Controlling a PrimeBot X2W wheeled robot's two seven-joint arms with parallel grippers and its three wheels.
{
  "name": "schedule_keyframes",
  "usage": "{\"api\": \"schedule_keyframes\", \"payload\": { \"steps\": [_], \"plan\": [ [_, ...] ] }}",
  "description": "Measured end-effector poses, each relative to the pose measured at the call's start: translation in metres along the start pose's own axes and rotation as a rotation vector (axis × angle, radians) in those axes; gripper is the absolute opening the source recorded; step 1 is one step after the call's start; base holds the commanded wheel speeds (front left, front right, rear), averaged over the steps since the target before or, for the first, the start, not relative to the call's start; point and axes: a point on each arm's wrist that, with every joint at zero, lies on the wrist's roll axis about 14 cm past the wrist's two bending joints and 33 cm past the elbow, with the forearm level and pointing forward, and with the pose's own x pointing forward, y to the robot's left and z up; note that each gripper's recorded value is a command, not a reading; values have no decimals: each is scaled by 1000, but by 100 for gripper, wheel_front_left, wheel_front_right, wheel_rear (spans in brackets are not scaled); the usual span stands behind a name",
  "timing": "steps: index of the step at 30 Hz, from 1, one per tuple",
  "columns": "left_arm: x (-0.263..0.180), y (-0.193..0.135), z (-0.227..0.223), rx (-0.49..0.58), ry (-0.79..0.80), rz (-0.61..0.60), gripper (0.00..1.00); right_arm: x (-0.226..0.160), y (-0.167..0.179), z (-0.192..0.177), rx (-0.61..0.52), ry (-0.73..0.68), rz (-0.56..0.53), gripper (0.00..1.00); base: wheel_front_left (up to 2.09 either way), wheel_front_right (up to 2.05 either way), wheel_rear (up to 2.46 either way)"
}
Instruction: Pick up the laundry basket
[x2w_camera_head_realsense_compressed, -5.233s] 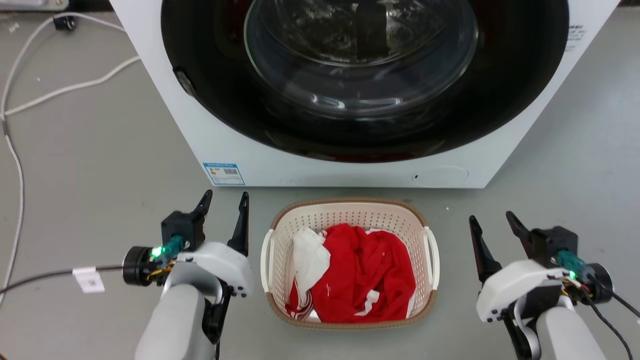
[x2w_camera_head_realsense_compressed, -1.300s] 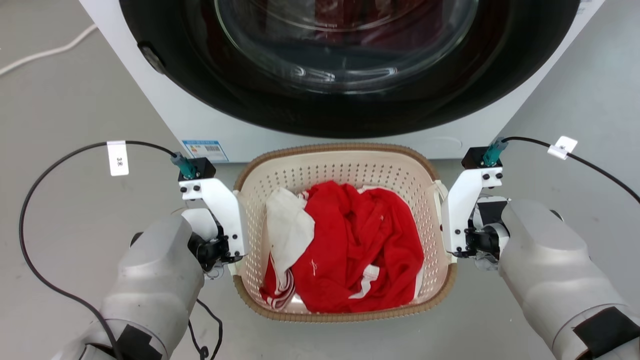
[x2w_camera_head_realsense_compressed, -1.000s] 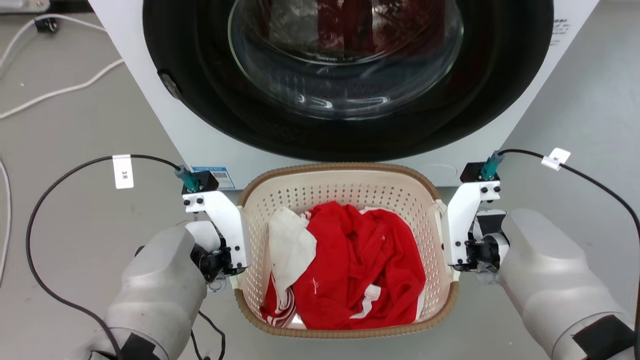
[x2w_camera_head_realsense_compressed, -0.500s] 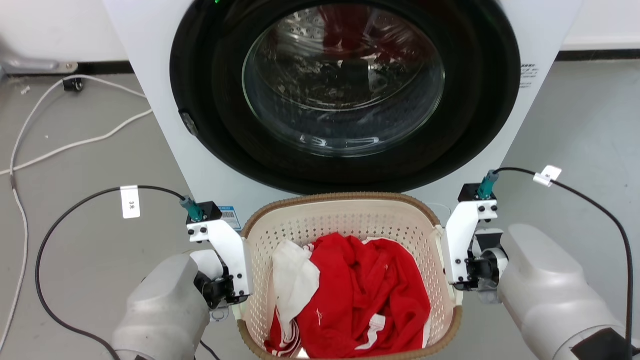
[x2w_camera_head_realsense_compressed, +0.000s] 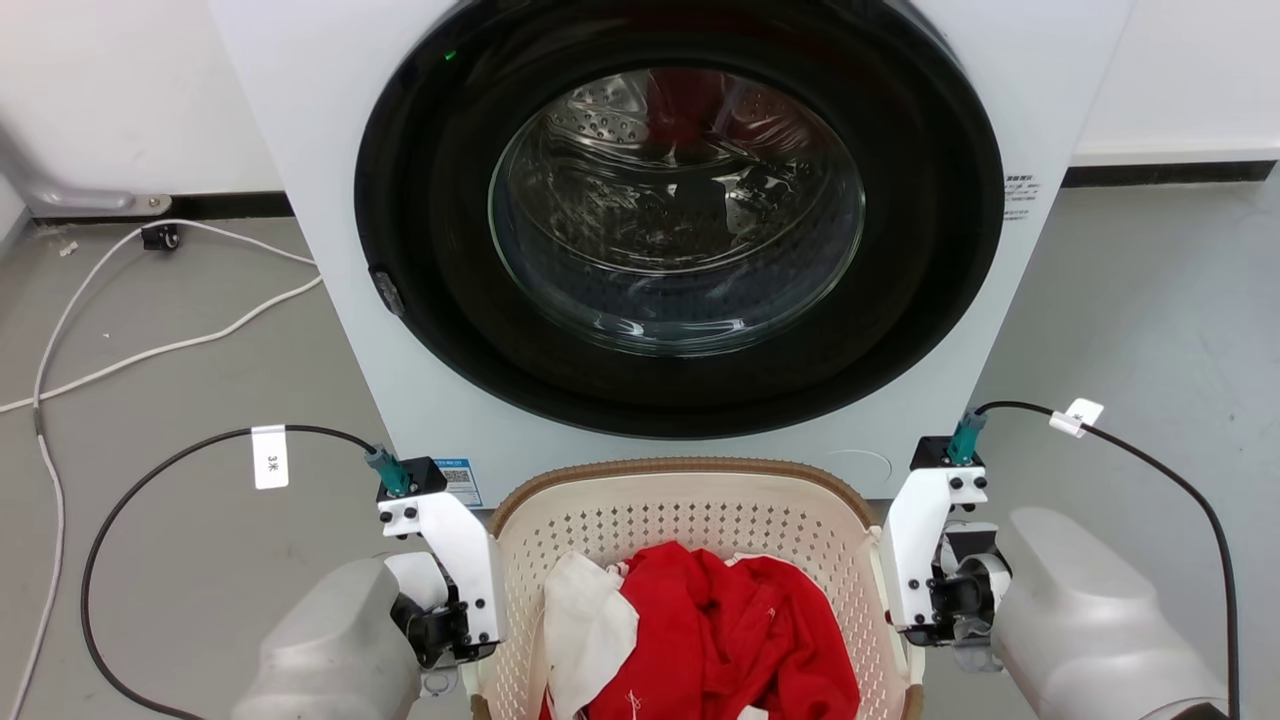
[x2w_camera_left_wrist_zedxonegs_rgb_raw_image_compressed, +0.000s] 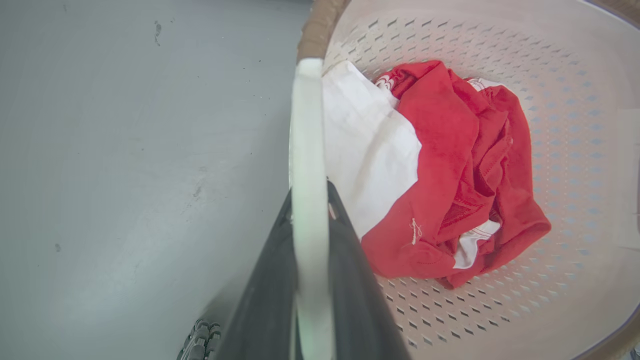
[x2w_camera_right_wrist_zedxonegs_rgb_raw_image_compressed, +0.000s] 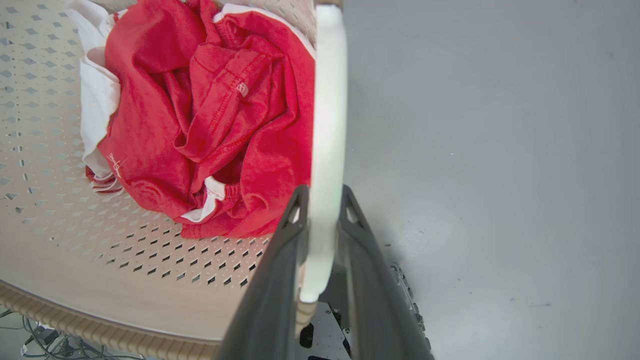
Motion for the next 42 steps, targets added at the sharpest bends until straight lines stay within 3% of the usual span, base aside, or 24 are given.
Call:
{"api": "schedule_keyframes", "payload": {
  "steps": [42],
  "plan": [
    [-1,5,-7,-11,-6,8,0,3,6,-2,-19,-5,10,0,0,0,0]
  ]
}}
